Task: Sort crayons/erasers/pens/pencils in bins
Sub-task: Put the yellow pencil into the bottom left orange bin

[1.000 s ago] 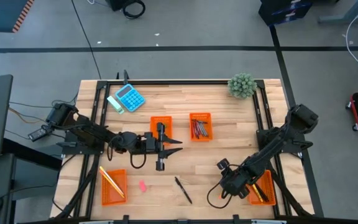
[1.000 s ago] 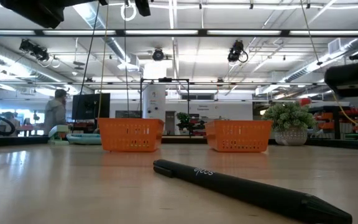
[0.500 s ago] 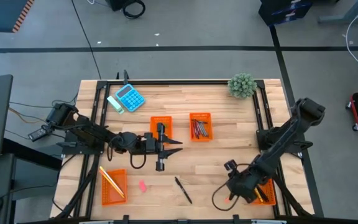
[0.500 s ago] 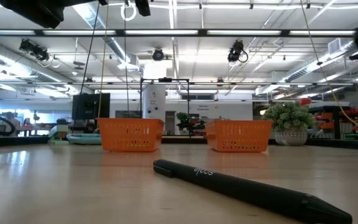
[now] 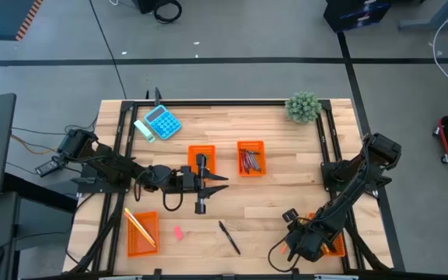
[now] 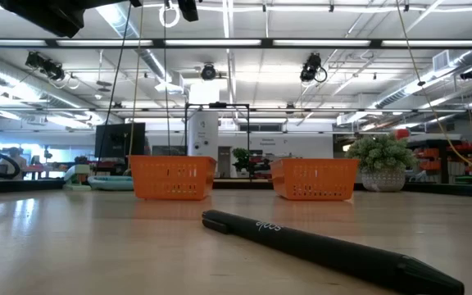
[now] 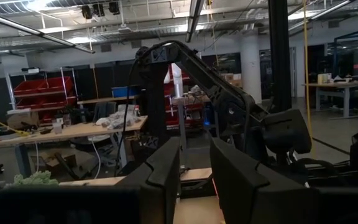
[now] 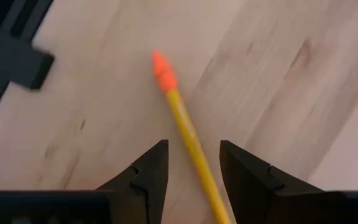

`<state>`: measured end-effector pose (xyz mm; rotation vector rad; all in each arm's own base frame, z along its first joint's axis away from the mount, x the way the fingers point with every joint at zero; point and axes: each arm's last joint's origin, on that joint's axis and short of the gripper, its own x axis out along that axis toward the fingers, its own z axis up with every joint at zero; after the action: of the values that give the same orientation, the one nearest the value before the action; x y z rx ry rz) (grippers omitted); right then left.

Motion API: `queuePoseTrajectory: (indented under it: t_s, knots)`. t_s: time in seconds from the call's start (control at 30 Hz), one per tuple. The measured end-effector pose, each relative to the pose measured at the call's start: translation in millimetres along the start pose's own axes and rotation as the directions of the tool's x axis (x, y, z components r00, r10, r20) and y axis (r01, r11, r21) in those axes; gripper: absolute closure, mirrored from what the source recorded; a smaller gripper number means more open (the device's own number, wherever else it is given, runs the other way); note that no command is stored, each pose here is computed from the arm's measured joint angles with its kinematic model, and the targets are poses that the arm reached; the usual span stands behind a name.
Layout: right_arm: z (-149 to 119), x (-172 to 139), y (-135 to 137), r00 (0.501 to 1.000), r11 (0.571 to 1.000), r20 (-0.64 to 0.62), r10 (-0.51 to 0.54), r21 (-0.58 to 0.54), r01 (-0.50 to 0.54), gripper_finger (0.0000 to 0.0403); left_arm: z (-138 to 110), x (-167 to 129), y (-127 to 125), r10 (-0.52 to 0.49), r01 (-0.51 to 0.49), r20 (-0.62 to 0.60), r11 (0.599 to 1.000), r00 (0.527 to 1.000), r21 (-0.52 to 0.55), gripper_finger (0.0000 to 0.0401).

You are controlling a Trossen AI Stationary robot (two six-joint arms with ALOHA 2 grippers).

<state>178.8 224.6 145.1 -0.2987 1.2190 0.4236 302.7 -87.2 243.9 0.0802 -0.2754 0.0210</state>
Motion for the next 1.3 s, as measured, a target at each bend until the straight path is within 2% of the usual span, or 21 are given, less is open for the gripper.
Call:
queuePoseTrajectory:
  t_s: [0.83,1.07,1.3]
  knots:
    - [5,8,-2,1.000,0.999,0.014,0.026,0.037,-0.027,0.0254,0,0,0,-0.001,0.001,-0.003,1.000,1.000,0.002,0.0319]
    - [-8,15,-6,1.000,0.999,-0.021,0.005,0.052,-0.004,0.0254,-1,0,0,-0.002,0.002,-0.010,1.000,1.000,0.004,0.0322]
    - [-12,18,-7,1.000,0.999,0.004,-0.008,0.038,0.007,0.0254,-3,0,0,-0.004,0.004,-0.024,1.000,1.000,0.009,0.0322]
